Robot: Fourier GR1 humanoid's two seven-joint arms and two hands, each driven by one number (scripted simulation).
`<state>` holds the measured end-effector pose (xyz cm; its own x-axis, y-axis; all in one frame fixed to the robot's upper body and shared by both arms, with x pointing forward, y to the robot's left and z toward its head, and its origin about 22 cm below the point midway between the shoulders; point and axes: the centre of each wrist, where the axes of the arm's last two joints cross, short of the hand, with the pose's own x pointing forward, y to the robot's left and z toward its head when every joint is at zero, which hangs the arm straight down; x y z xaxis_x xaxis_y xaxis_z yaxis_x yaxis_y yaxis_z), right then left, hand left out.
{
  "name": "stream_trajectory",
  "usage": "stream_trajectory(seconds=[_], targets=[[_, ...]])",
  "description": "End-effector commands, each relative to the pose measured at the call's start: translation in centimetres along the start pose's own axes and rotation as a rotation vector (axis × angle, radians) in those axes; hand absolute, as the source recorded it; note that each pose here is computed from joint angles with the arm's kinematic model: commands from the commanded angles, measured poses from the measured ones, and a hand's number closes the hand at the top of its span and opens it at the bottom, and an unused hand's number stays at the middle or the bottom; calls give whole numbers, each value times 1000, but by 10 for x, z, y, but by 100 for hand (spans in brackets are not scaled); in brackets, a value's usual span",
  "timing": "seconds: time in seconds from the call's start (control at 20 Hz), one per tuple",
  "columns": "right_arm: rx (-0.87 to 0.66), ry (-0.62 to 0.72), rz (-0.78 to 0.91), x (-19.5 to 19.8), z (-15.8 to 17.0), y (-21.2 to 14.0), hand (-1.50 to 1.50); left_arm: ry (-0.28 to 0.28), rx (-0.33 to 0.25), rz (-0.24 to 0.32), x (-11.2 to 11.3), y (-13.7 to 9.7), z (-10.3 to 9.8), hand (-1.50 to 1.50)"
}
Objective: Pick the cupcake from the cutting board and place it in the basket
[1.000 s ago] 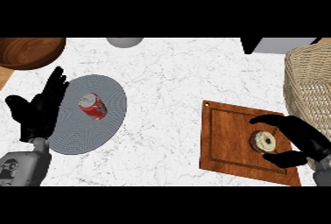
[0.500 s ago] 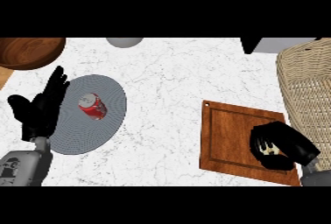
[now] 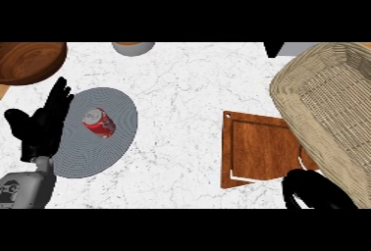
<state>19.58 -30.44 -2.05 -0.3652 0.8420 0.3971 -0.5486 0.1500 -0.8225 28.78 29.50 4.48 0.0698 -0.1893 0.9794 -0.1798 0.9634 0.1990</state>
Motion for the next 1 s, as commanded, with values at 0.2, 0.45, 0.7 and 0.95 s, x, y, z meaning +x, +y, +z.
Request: stream_trajectory(seconds=[0.2,0.45,0.7,0.95], targets=[[45,-39,-14,11,95,127,150,5,32,-3,-5,9,3,0],[-167,-147,-171,26,135,138,150,8,22,-6,-5,10,9,0],[-304,-189,-147,70,160,134,150,-1,-2,-22,-4,13,1,0],[-396,-139,-89,95,158,80,150,-5,15,-3,-8,5,10,0]])
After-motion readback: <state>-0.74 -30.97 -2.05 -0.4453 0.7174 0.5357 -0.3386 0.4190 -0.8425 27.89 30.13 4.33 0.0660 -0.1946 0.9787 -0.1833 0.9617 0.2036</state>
